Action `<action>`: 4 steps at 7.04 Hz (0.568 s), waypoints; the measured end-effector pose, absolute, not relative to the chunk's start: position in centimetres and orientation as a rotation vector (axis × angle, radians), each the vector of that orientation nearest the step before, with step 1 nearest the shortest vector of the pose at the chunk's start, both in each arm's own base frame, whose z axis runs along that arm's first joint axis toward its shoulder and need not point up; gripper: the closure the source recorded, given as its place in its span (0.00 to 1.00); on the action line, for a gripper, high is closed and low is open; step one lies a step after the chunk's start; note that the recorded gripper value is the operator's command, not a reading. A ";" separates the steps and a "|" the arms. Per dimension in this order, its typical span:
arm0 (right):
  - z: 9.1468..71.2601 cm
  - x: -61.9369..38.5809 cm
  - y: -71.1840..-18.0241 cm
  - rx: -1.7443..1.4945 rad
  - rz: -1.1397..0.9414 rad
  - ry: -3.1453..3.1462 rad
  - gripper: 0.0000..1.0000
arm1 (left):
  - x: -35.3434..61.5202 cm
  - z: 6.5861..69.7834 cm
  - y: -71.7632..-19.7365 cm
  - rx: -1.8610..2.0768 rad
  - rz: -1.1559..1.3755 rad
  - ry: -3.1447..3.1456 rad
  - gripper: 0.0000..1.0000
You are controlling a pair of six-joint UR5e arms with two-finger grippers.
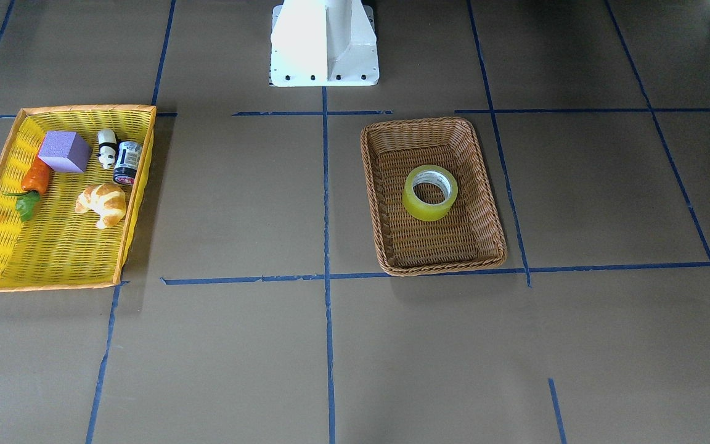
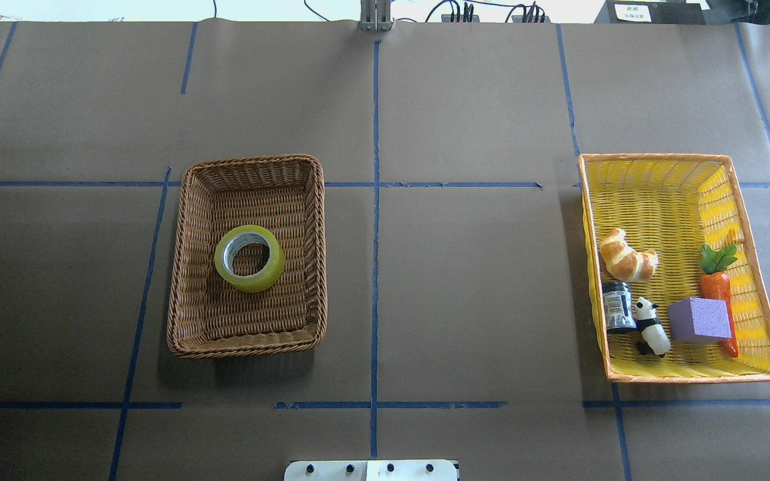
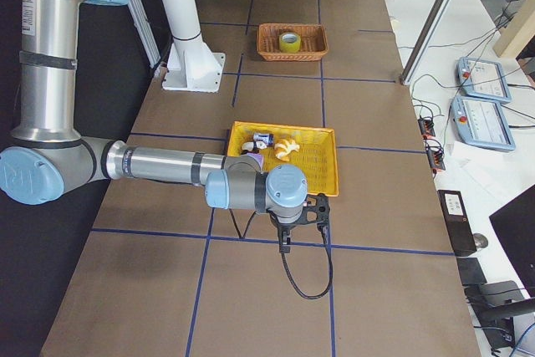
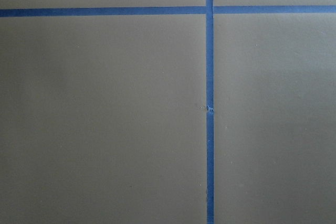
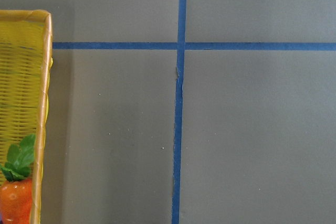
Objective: Move tape to another basket
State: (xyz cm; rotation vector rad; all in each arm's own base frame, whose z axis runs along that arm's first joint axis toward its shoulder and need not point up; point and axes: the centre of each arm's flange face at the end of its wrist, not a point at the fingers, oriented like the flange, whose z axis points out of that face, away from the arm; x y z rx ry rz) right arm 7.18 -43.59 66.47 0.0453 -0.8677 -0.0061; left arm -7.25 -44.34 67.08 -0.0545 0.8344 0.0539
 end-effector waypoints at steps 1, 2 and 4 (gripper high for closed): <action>66.5 7.2 -43.6 0.045 -0.006 -0.867 0.00 | -7.2 67.0 -44.4 -0.053 0.054 0.834 0.00; 66.5 7.2 -43.6 0.045 -0.006 -0.867 0.00 | -7.3 67.0 -44.4 -0.052 0.055 0.834 0.00; 66.5 7.2 -43.6 0.044 -0.005 -0.868 0.00 | -7.3 66.9 -44.5 -0.050 0.056 0.834 0.00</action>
